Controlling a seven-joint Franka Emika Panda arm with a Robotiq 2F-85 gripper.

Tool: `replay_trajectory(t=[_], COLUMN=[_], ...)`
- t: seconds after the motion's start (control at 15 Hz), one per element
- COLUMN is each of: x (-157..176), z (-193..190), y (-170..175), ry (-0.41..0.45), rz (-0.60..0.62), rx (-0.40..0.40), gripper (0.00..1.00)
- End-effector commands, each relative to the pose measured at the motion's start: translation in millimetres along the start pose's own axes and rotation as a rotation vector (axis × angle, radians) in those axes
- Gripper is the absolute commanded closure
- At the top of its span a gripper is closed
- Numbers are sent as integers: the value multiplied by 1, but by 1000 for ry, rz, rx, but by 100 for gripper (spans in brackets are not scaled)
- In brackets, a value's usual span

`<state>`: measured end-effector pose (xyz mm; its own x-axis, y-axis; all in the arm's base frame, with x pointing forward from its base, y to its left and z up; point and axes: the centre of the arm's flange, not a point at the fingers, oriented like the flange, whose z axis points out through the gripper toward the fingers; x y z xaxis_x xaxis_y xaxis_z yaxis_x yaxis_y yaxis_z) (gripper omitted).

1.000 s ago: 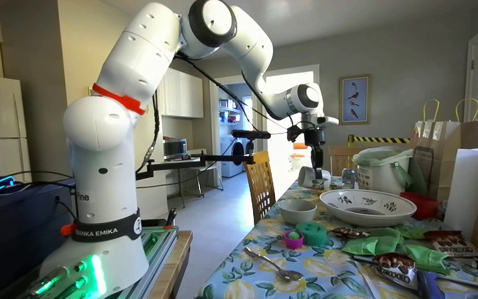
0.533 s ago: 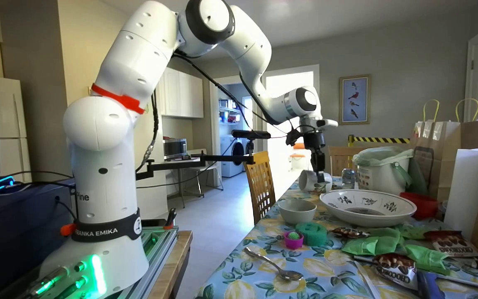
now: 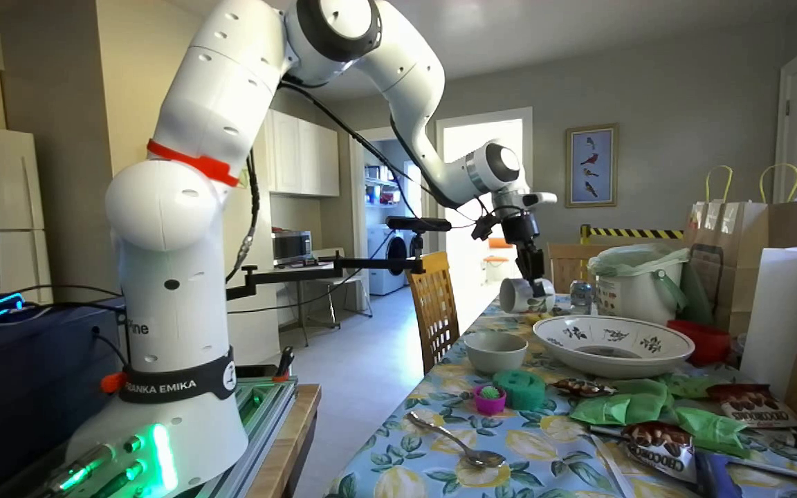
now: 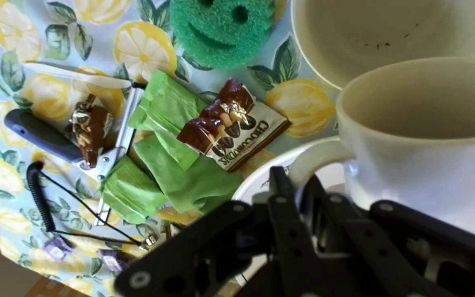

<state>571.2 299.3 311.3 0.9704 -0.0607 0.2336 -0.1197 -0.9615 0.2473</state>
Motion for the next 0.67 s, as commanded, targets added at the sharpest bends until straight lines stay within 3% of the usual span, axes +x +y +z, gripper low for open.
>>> replay_trajectory(t=[0.0, 0.6], x=[-20, -42], z=[-16, -13], y=[12, 16], ry=[51, 140], rz=[-23, -84], rx=[24, 79], gripper=[97, 97])
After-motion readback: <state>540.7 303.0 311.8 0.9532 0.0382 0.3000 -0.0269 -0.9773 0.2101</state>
